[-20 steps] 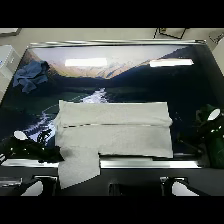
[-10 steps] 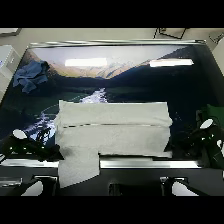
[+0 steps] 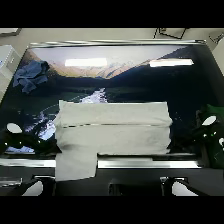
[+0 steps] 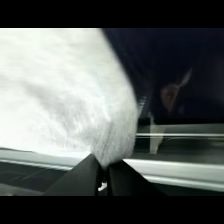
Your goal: Fold the clothes and pants, and hang the long-sleeved shirts on hangers.
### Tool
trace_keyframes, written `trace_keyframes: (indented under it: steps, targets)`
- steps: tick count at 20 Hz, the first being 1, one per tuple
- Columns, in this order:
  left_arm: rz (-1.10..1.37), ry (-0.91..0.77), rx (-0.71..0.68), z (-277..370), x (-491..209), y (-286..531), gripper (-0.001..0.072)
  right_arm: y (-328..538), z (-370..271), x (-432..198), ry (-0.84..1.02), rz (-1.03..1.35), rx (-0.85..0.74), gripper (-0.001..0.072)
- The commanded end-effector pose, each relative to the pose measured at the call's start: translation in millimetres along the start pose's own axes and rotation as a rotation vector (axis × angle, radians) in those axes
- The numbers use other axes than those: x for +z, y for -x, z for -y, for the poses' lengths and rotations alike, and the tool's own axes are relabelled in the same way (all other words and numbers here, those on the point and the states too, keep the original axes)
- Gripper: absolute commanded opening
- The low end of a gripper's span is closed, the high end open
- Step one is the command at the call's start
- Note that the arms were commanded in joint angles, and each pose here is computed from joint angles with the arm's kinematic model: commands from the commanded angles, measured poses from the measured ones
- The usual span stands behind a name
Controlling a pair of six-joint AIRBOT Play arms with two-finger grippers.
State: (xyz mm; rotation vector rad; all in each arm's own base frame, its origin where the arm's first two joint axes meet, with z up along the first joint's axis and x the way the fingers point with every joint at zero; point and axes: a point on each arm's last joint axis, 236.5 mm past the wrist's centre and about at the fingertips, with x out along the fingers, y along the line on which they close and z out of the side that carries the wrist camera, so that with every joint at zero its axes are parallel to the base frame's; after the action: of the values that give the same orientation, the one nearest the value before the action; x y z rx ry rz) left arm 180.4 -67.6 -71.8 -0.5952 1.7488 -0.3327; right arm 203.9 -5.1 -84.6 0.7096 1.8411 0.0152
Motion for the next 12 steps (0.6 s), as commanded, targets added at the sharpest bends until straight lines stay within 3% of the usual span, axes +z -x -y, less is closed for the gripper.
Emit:
trace_keyframes:
  steps: [1,6,12]
  targets:
    - [0.1,-0.047,0.017,18,31,42,0.0026,41,-29,22,0.001,0.083,0.051,0.0045]
    - [0.32,-0.063,0.029,39,115,101,0.0027,95,-73,96,0.098,0.354,-0.01,0.0044]
    - [0.392,-0.11,0.009,75,213,120,0.0027,87,-100,175,0.103,0.379,-0.03,0.0046]
